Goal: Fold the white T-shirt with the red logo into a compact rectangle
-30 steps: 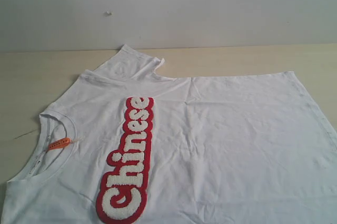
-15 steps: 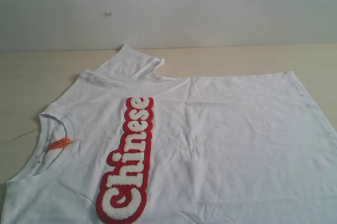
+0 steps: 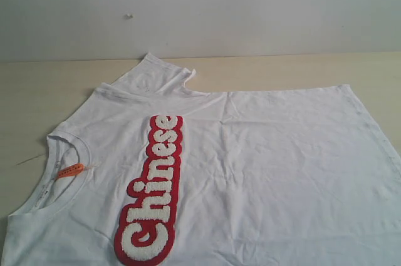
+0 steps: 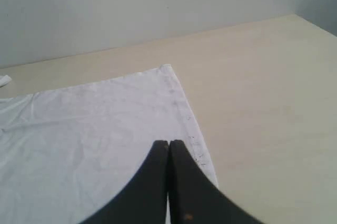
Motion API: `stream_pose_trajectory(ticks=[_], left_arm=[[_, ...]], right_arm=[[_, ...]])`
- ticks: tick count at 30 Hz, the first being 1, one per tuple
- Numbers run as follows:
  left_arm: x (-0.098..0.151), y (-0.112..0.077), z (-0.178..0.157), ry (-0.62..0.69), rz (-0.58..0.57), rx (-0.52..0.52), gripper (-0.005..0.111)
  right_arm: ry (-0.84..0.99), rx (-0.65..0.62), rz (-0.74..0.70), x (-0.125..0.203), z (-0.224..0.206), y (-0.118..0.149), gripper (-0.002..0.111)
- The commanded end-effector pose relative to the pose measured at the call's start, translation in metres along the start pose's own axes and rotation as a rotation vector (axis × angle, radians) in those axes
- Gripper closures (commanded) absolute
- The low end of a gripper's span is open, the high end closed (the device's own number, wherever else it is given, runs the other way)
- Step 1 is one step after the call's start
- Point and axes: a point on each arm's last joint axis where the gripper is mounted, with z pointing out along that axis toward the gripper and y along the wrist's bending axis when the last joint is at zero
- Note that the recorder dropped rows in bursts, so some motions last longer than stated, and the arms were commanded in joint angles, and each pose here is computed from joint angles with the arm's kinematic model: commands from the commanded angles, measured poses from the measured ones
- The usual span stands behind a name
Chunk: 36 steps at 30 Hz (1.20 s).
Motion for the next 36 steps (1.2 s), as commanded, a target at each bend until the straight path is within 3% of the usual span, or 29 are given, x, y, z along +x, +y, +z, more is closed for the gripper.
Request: stream_pose_trajectory(ticks=[1,4,8,11,17,21,25,27,32,36], left_arm=[[-0.005,0.0,-0.001,-0.068,-0.015,0.0,0.107],[-0.007,0.0,-0.001,-0.084,-0.024,0.0,0.107],[-0.015,0.0,-0.002,-0.174,-0.147,0.014,0.107],[-0.022,0.0,-0.003,-0.246,-0.289,0.038,0.107],[-0.03,0.0,-0.006,-0.34,-0.414,0.076,0.107],[-0.028,0.0,-0.005,-0.31,-0.464,0.077,0.107],[-0.025,-0.001,-0.004,-0.27,-0.605,0.091,0.107],[-0.036,-0.002,-0.005,-0.206,-0.596,0.086,0.105],[-0.075,-0.001,-0.007,-0.011,-0.393,0.002,0.095],[-0.114,-0.005,0.006,0.067,-0.234,0.026,0.095]], right_arm=[[-0.07,0.002,-0.007,-0.005,0.0,0.0,0.108],[-0.19,-0.014,0.058,-0.016,-0.002,0.001,0.108],[-0.348,-0.089,0.497,-0.03,-0.006,0.0,0.108],[-0.429,-0.122,0.713,-0.037,-0.008,-0.003,0.108],[-0.509,-0.129,0.751,-0.043,-0.012,-0.006,0.108],[-0.511,-0.134,0.773,-0.043,-0.012,-0.006,0.108],[-0.52,-0.161,0.867,-0.044,-0.012,-0.007,0.108],[-0.554,-0.18,0.776,-0.06,-0.02,-0.002,0.108],[-0.66,-0.22,0.398,-0.118,-0.048,0.014,0.108],[-0.66,-0.222,0.184,-0.165,-0.05,0.026,0.108]])
